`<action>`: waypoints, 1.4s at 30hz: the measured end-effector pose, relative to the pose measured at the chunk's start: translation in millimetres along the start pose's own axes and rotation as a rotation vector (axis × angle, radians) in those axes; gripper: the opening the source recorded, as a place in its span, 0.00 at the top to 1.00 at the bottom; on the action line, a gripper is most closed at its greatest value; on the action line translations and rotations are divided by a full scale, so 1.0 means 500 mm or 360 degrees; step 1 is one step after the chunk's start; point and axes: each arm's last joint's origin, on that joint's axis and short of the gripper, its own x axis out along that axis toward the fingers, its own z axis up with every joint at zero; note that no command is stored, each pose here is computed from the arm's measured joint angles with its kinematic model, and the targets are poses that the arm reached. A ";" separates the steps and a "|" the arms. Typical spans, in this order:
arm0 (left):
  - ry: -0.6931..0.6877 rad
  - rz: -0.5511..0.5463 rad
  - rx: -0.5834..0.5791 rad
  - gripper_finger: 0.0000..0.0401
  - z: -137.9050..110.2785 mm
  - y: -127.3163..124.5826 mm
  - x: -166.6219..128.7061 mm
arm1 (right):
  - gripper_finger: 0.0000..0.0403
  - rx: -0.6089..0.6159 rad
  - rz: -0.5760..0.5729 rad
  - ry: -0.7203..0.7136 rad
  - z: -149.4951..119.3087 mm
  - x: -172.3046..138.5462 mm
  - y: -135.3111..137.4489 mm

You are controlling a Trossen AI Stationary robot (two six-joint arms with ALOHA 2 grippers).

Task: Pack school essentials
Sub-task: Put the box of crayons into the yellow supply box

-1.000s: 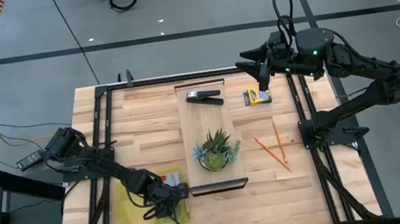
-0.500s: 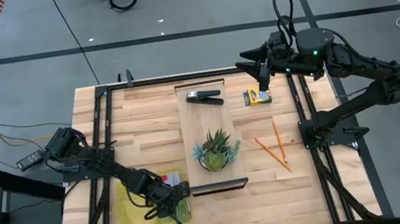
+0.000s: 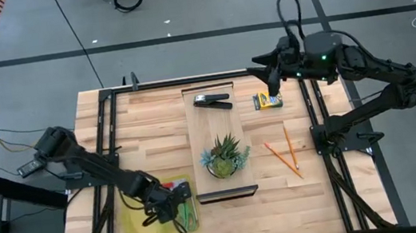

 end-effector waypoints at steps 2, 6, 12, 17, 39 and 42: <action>-0.0001 0.0002 -0.0085 0.49 -0.004 -0.001 -0.020 | 0.44 -0.0010 -0.0059 0.0073 -0.011 0.001 -0.005; -0.0024 0.0021 -0.0268 0.51 -0.010 -0.002 -0.060 | 0.44 -0.0034 -0.0158 0.0187 -0.034 0.007 -0.013; -0.0058 0.0052 -0.0676 0.52 -0.021 -0.003 -0.108 | 0.44 -0.0087 -0.0298 0.0335 -0.077 0.028 -0.030; -0.0086 0.0066 -0.1041 0.53 -0.030 -0.008 -0.142 | 0.44 -0.0070 -0.0208 0.0532 -0.108 0.046 -0.053; -0.0036 0.0310 -0.2395 0.67 -0.056 0.001 -0.154 | 0.45 -0.0194 -0.0308 0.1117 -0.266 0.106 -0.204; 0.0031 0.0376 -0.2461 0.72 -0.069 -0.001 -0.161 | 0.45 -0.0187 -0.0318 0.1157 -0.280 0.108 -0.209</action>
